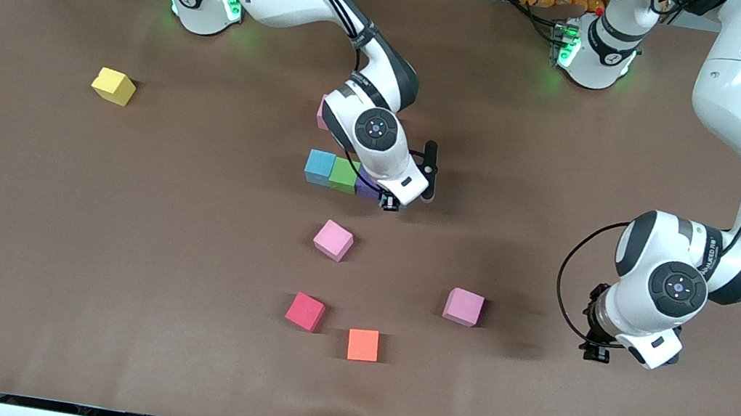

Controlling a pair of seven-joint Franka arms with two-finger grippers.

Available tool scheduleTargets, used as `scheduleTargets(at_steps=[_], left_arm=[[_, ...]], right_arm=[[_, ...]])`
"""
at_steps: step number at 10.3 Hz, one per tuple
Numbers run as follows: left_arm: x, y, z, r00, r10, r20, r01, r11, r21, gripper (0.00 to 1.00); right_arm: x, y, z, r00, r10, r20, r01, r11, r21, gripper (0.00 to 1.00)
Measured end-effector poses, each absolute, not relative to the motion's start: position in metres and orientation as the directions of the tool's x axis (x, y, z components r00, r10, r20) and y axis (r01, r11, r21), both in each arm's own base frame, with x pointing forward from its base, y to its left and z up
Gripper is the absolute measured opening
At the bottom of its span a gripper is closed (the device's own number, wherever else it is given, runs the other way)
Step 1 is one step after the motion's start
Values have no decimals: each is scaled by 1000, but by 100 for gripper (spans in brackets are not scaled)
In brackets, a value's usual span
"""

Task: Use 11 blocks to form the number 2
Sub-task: 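Carry the cyan cube toward the cube cluster with the right gripper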

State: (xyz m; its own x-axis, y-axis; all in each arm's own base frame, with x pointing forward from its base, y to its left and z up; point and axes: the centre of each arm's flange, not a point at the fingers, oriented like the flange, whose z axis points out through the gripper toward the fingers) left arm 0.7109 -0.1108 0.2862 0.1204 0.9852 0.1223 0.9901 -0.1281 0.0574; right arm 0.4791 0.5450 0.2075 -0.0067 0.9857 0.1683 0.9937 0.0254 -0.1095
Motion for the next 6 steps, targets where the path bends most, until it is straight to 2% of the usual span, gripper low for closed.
scheduleTargets(at_steps=[6], left_arm=[[719, -128, 308, 110, 990, 83, 988, -119, 102, 74]], right_arm=[[467, 560, 214, 71, 979, 190, 989, -44, -140, 58]])
